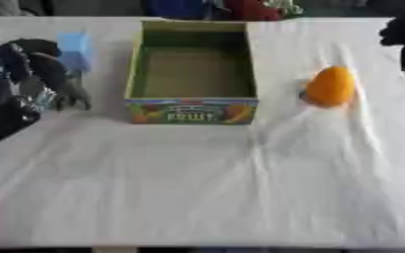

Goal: Pick up objects on the table and place them in the box.

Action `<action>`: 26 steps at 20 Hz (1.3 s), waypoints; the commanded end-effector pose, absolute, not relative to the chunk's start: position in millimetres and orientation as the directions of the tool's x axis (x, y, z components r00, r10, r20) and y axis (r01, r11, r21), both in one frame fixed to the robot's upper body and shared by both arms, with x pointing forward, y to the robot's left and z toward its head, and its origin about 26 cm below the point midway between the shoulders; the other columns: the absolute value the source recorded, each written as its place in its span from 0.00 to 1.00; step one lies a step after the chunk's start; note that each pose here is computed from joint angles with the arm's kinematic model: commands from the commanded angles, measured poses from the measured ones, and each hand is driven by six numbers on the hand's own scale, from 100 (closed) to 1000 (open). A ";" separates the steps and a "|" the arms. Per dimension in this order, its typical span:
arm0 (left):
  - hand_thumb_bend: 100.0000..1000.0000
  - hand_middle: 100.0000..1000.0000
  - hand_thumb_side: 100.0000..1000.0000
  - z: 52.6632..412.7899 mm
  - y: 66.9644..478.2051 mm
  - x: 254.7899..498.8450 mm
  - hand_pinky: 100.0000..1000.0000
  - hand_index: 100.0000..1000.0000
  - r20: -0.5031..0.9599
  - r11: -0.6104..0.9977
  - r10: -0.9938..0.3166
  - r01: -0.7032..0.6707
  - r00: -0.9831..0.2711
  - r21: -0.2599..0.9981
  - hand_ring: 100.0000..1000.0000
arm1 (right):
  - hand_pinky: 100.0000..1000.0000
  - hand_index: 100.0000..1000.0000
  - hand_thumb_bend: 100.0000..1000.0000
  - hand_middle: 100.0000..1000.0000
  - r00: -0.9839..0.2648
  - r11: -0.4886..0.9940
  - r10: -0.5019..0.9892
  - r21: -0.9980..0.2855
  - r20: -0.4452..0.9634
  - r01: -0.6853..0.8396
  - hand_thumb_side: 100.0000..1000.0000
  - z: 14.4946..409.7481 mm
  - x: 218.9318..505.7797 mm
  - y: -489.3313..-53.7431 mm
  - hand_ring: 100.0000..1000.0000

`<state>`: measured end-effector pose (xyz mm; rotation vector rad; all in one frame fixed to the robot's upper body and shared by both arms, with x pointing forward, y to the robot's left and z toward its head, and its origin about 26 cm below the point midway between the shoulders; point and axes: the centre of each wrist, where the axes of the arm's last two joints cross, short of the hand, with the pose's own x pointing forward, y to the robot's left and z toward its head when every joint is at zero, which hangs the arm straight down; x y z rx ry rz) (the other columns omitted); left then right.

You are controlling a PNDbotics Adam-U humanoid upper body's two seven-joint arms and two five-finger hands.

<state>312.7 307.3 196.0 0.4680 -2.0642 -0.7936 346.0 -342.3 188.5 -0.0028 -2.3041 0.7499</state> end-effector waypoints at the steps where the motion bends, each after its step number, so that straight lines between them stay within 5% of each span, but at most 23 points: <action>1: 0.36 0.63 0.53 225.3 323.2 310.7 0.63 0.76 0.451 0.596 -0.692 -0.093 -0.563 0.798 0.62 | 0.74 0.80 0.00 0.70 -0.763 0.820 0.224 -0.541 0.607 -0.189 0.12 197.6 344.6 -347.8 0.75; 13: 0.39 0.60 0.38 270.5 376.2 352.1 0.63 0.75 0.089 0.096 -0.901 0.006 -0.425 0.995 0.59 | 0.74 0.80 0.00 0.70 -0.756 0.811 0.224 -0.548 0.616 -0.206 0.13 194.6 345.1 -347.9 0.75; 26: 0.37 0.60 0.32 247.8 398.3 399.4 0.65 0.74 -0.079 -0.184 -0.924 0.255 -0.373 0.949 0.60 | 0.74 0.80 0.00 0.70 -0.742 0.806 0.223 -0.547 0.632 -0.224 0.17 189.6 345.9 -348.7 0.75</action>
